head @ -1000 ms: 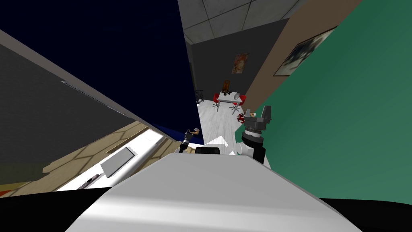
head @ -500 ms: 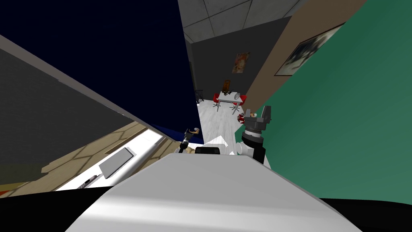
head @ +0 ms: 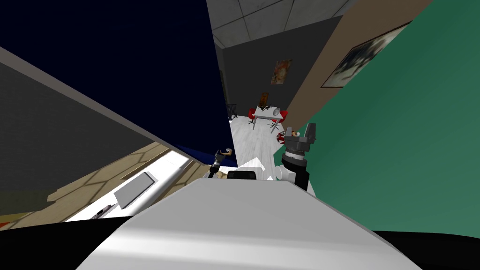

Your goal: Push the door open

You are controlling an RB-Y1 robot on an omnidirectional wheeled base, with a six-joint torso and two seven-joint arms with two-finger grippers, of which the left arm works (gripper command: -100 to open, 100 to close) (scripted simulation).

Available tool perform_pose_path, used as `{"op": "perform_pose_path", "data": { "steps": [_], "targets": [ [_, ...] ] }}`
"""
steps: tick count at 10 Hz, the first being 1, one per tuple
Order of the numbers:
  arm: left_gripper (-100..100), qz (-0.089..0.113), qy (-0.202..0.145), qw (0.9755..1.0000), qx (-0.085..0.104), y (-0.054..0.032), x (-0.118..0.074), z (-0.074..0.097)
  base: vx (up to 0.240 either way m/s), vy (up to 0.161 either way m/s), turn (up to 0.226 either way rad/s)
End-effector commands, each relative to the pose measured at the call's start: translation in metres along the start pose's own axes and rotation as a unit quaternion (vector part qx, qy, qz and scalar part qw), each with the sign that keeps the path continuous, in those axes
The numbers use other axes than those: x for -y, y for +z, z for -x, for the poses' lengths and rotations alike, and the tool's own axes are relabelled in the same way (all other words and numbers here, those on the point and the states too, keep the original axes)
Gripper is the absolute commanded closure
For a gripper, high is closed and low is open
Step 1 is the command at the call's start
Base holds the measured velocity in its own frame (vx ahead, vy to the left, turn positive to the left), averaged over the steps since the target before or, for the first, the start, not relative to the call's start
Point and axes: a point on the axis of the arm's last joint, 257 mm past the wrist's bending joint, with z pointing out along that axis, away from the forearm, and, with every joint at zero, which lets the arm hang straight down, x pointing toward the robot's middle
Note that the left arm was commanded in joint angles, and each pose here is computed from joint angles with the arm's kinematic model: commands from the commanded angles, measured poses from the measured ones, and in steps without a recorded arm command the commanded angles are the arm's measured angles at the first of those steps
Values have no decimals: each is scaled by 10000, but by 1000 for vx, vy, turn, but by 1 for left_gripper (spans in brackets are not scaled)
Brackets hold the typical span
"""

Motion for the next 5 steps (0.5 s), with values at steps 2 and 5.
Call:
{"op": "perform_pose_path", "data": {
  "steps": [2, 5],
  "targets": [
    [100, 163, -364, 9991, 138, 93, -155, 87, 21, -15, 4],
    [100, 216, -663, 9975, 134, 117, -179, 81, 34, -18, 5]
  ]
}}
